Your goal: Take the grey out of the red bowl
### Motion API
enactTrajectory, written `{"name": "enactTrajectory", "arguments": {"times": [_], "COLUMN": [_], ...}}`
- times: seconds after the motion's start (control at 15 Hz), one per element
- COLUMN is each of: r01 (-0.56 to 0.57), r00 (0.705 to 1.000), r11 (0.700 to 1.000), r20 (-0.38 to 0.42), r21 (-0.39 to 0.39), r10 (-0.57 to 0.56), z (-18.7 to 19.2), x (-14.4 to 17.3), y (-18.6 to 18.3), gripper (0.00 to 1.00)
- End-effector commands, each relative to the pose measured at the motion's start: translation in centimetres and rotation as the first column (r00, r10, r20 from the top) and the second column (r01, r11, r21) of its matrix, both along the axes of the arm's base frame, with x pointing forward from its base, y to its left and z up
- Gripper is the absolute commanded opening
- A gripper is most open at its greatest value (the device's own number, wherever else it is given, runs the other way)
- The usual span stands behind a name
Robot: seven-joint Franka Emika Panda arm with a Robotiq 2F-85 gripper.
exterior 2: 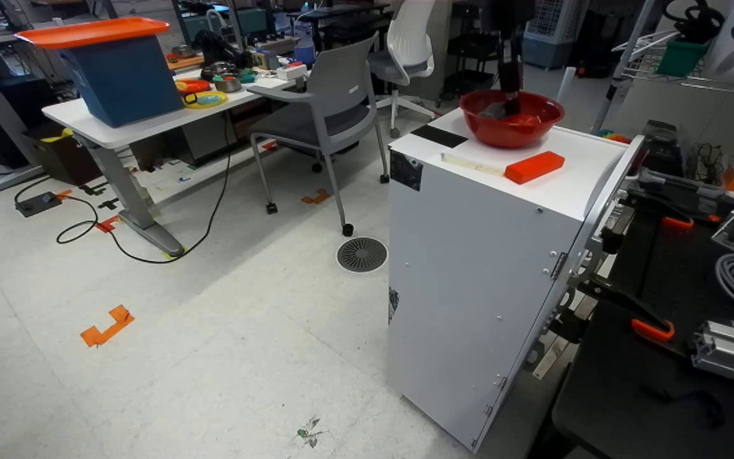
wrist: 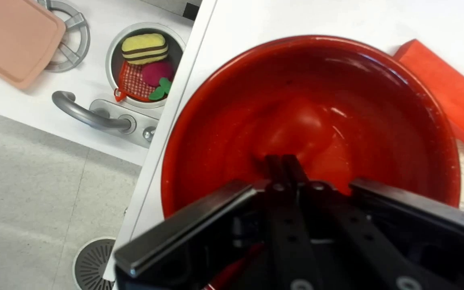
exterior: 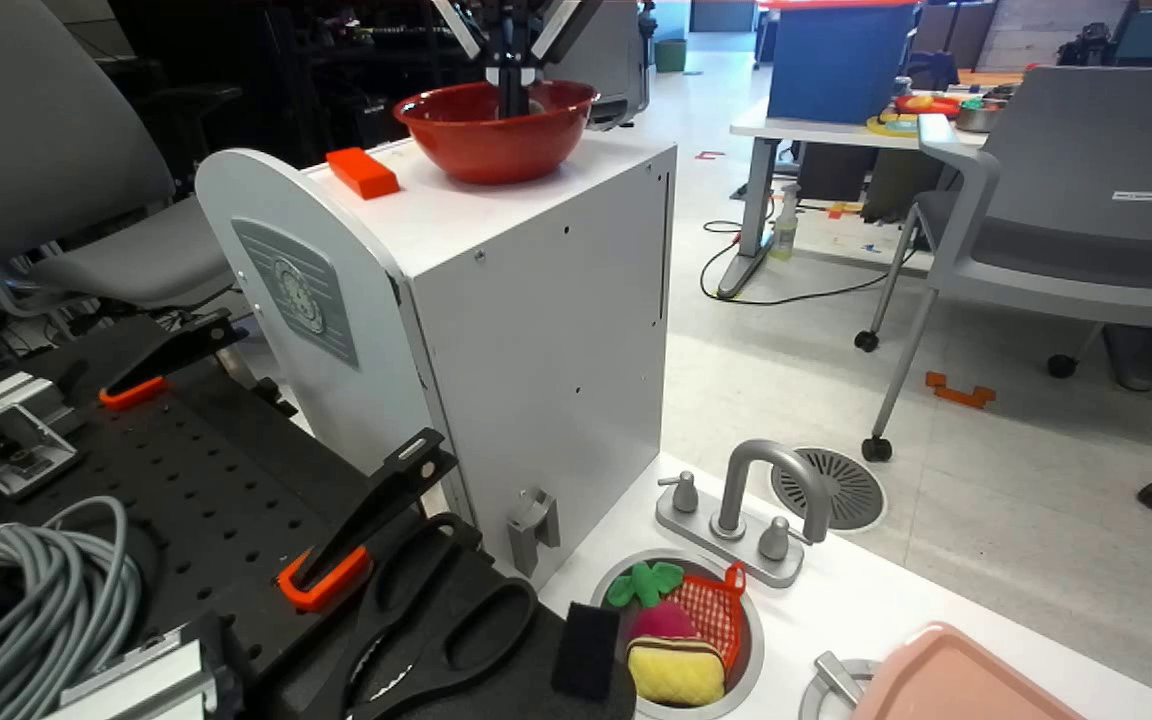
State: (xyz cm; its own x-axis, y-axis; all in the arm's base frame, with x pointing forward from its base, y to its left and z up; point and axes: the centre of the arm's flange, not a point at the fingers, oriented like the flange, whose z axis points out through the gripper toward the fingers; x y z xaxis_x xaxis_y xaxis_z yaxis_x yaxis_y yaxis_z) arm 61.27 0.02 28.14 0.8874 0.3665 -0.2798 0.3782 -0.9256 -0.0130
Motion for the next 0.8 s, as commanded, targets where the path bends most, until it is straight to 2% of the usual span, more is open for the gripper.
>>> {"name": "enactTrajectory", "arguments": {"times": [0.0,0.73], "r01": [-0.042,-0.089], "r00": [0.999,0.988], "r11": [0.999,0.991], "r20": [0.026,0.119], "r21": [-0.020,-0.096], "r10": [0.043,0.100], "z": [1.9,6.7], "x": [0.4,-0.5], "y": [1.1,2.7], "gripper": [0.01,0.01]}}
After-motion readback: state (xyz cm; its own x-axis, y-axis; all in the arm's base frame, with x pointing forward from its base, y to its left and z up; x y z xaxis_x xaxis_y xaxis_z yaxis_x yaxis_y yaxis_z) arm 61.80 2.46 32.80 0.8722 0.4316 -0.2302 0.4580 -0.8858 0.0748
